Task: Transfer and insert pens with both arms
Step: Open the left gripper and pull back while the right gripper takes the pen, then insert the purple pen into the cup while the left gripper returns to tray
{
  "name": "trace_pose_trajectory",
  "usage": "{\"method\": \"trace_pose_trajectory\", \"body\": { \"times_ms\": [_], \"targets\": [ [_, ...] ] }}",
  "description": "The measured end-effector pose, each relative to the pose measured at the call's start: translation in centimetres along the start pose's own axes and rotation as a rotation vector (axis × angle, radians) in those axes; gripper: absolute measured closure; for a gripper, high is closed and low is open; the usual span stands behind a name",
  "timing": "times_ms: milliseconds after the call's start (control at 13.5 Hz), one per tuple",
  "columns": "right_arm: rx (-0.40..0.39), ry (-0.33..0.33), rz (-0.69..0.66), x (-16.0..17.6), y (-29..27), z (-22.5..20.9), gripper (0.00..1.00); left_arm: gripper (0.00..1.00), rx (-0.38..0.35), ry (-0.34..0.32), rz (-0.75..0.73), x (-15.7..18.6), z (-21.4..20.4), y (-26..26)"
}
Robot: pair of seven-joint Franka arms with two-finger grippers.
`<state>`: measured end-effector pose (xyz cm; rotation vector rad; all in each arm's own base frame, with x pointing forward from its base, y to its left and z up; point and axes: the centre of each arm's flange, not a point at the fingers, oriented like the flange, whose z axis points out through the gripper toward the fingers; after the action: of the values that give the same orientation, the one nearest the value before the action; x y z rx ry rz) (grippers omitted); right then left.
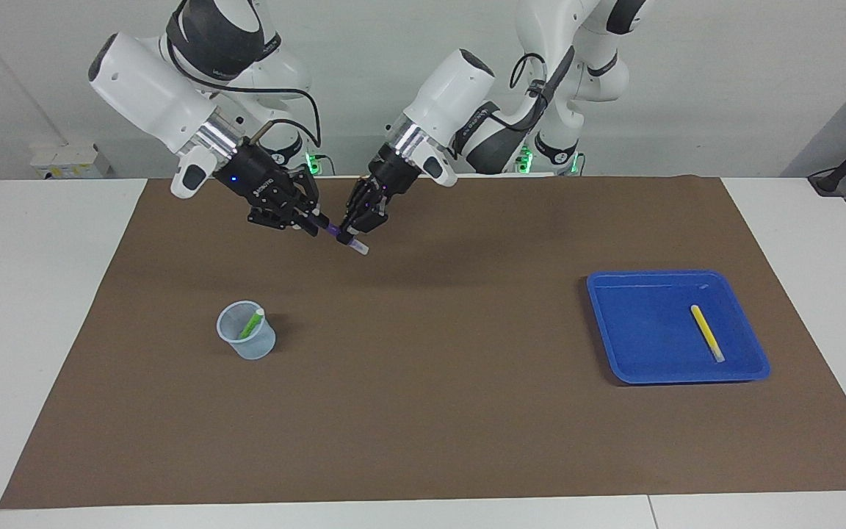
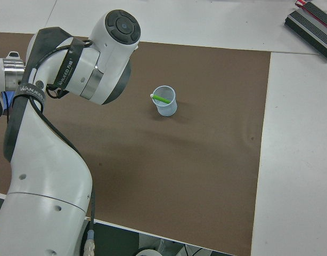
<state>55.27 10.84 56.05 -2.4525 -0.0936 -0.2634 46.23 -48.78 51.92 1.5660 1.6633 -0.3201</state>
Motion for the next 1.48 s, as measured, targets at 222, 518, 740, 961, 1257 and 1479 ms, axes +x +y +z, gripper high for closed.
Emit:
{"method": "trace_pose_trajectory", "body": {
  "times_ms": [222, 518, 740, 961, 1257, 1479],
  "targets": [
    [0.000, 0.000, 0.000, 0.0, 0.0, 0.0, 0.82, 0.83, -0.001, -0.001, 0.000, 0.0, 0.0, 0.0],
    [0.000, 0.001, 0.000, 0.0, 0.0, 0.0, 0.82, 0.83, -0.001, -0.001, 0.000, 0.0, 0.0, 0.0],
    [-0.003, 0.003, 0.004, 0.1, 0.3, -0.2, 0.82, 0.66, -0.002, -0.001, 0.002, 0.0, 0.0, 0.0],
    [-0.037, -0.001, -0.006, 0.1, 0.8, -0.4, 0.82, 0.30, 0.000, 0.003, 0.002, 0.1, -0.1, 0.1],
    [-0.139, -0.015, -0.056, 0.1, 2.6, -1.4, 0.82, 0.00, 0.007, 0.074, -0.024, 2.1, -1.2, 2.7],
    [-0.289, -0.047, -0.132, 0.2, 6.4, -3.6, 0.82, 0.00, 0.018, 0.168, -0.061, 5.7, -2.9, 6.5]
  ]
}}
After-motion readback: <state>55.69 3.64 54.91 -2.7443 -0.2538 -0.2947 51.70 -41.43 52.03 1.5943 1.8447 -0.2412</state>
